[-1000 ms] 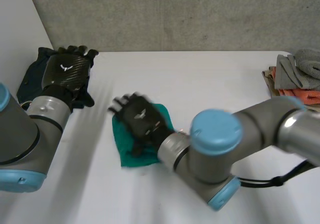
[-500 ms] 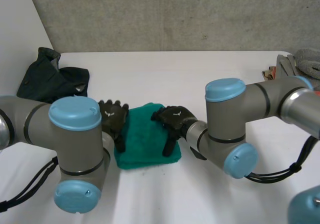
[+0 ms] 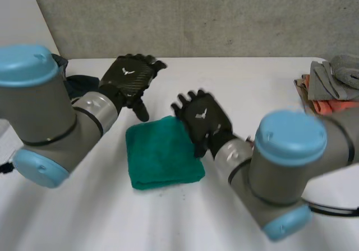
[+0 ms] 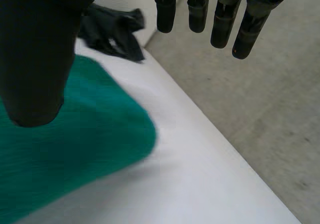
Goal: Fold the laundry.
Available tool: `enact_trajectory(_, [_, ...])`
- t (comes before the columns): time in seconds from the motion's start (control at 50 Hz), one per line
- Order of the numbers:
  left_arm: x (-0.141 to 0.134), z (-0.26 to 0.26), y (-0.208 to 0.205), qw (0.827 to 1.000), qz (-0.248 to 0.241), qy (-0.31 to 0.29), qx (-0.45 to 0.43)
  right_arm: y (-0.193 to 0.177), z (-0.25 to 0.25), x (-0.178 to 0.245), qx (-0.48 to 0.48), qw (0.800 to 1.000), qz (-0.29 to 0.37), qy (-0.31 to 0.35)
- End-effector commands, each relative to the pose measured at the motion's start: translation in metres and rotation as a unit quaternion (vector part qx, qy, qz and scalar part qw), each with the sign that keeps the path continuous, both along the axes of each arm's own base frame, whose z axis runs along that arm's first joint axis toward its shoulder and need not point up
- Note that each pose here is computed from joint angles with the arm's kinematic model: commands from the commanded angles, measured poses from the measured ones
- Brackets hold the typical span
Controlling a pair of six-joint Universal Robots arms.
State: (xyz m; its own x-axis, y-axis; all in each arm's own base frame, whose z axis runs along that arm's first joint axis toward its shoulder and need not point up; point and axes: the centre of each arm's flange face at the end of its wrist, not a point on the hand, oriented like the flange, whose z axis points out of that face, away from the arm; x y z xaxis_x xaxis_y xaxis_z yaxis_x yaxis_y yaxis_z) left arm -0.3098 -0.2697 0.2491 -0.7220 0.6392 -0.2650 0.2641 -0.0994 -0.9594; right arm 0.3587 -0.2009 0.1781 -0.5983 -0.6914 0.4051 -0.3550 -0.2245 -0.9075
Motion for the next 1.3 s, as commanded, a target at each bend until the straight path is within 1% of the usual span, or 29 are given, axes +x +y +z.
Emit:
enact_trajectory(0.02, [-0.002,0.006,0.02,0.988,-0.139,0.005,0.063,0.029,-0.053,0.014,0.025,0.997,0.06,0.035])
enact_trajectory(0.1, [-0.004,0.005,0.024,0.986,-0.149,0.003,0.071,0.028,-0.072,0.02,0.029,0.995,0.082,0.04])
enact_trajectory(0.16, [-0.004,0.003,0.026,0.986,-0.148,0.001,0.074,0.023,-0.079,0.025,0.014,0.995,0.082,0.045])
enact_trajectory(0.32, [-0.004,0.002,0.026,0.987,-0.145,0.001,0.075,0.009,-0.079,0.038,-0.016,0.995,0.085,0.044])
enact_trajectory(0.62, [-0.003,0.003,0.024,0.987,-0.142,0.002,0.074,-0.01,-0.084,0.055,-0.033,0.996,0.079,0.033])
enact_trajectory(0.76, [-0.001,0.005,0.022,0.988,-0.139,0.004,0.071,-0.015,-0.077,0.056,-0.038,0.997,0.067,0.024])
enact_trajectory(0.82, [-0.001,0.008,0.021,0.988,-0.137,0.006,0.067,-0.031,-0.071,0.043,-0.039,0.998,0.03,0.027])
enact_trajectory(0.84, [0.0,0.011,0.021,0.989,-0.136,0.007,0.063,-0.046,-0.065,0.029,-0.04,0.999,0.001,0.033])
enact_trajectory(0.9, [0.002,0.016,0.021,0.989,-0.134,0.009,0.056,-0.064,-0.058,0.01,-0.037,0.998,-0.03,0.04])
enact_trajectory(0.96, [0.003,0.02,0.022,0.99,-0.133,0.011,0.052,-0.09,-0.049,-0.016,-0.036,0.996,-0.069,0.043])
enact_trajectory(1.02, [0.004,0.02,0.021,0.99,-0.131,0.014,0.054,-0.112,-0.031,-0.035,-0.056,0.993,-0.094,0.03])
enact_trajectory(1.1, [0.004,0.021,0.021,0.99,-0.13,0.018,0.056,-0.142,-0.004,-0.052,-0.095,0.991,-0.096,-0.003])
enact_trajectory(1.12, [0.004,0.021,0.021,0.99,-0.13,0.019,0.057,-0.156,0.012,-0.057,-0.124,0.988,-0.094,-0.022])
enact_trajectory(1.16, [0.004,0.021,0.021,0.99,-0.13,0.019,0.057,-0.171,0.029,-0.063,-0.157,0.982,-0.095,-0.044])
enact_trajectory(1.2, [0.004,0.021,0.021,0.99,-0.13,0.019,0.057,-0.192,0.053,-0.072,-0.194,0.971,-0.106,-0.087])
enact_trajectory(1.22, [0.004,0.02,0.022,0.99,-0.131,0.019,0.058,-0.207,0.07,-0.084,-0.21,0.963,-0.12,-0.119])
enact_trajectory(1.26, [0.004,0.02,0.022,0.99,-0.131,0.019,0.058,-0.221,0.087,-0.098,-0.225,0.954,-0.131,-0.147])
enact_trajectory(1.28, [0.004,0.021,0.022,0.99,-0.131,0.019,0.057,-0.237,0.102,-0.115,-0.238,0.946,-0.141,-0.17])
enact_trajectory(1.3, [0.004,0.022,0.023,0.99,-0.131,0.019,0.057,-0.244,0.107,-0.124,-0.244,0.942,-0.147,-0.179])
